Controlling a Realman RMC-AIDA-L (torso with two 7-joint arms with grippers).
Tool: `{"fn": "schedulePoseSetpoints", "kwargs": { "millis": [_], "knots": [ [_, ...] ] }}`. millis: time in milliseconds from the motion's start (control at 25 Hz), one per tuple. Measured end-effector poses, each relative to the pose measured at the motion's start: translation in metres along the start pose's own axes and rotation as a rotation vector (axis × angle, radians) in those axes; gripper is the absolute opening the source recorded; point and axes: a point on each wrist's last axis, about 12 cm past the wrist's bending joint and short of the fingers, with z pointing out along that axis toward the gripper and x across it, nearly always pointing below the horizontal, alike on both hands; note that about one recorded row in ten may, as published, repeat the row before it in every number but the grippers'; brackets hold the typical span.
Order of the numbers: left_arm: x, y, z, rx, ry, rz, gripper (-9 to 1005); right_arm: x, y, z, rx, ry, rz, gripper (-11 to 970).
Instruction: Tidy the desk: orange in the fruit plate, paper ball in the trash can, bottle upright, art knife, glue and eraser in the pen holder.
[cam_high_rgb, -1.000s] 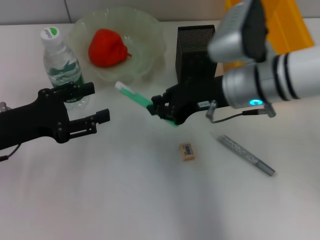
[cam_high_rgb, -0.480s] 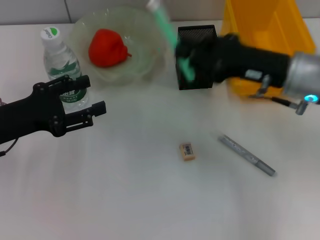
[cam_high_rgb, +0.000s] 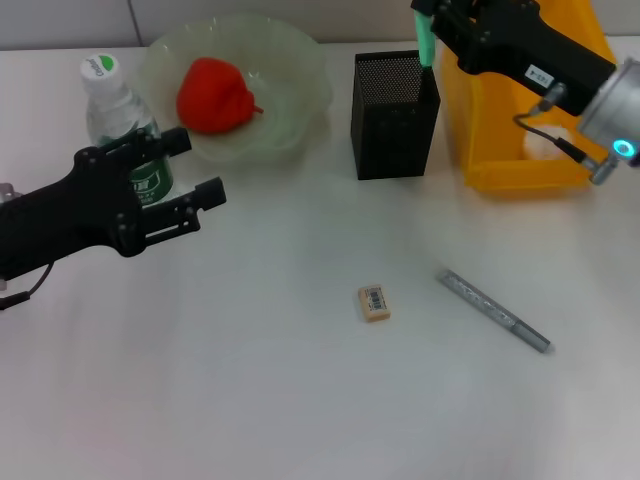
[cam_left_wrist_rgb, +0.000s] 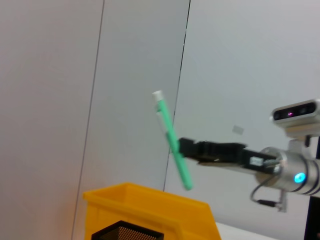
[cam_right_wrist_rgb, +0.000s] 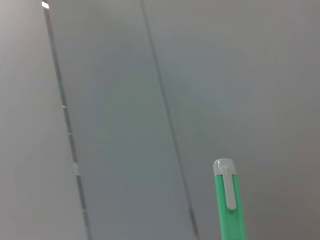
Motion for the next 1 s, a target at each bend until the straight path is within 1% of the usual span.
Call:
{"fn": "schedulePoseSetpoints", "kwargs": {
  "millis": [40,80,240,360,440,600,840,1000],
  "knots": [
    [0.0,-0.002,0.001,0.007,-0.007,0.001,786,0.001,-0.003,0.008,0.021,0.016,-0.024,168],
    [0.0,-0.002,0.001,0.007,-0.007,0.001,786,0.001,-0.003,0.008,0.021,0.016,-0.024,168],
    [0.001,-0.004,0.001,0.017,-0.015,0.009,786,0.005,-0.006,0.029,0.053,0.069,-0.078,169],
    [0.001,-0.004,0.001,0.017,-0.015,0.009,786,0.006,-0.008,0.032,0.065,0.088,-0.102,169],
    [0.007,-0.008,0.001,0.015,-0.023,0.029,786,0.008,-0.01,0.034,0.083,0.107,-0.122,169],
    [0.008,-0.009,0.0,0.014,-0.024,0.031,786,0.007,-0.011,0.034,0.091,0.108,-0.127,169],
    [0.008,-0.009,0.0,0.013,-0.023,0.032,786,0.009,-0.014,0.033,0.103,0.138,-0.19,169],
    [0.008,-0.009,0.0,0.013,-0.023,0.034,786,0.011,-0.015,0.032,0.111,0.147,-0.207,170]
  ]
}}
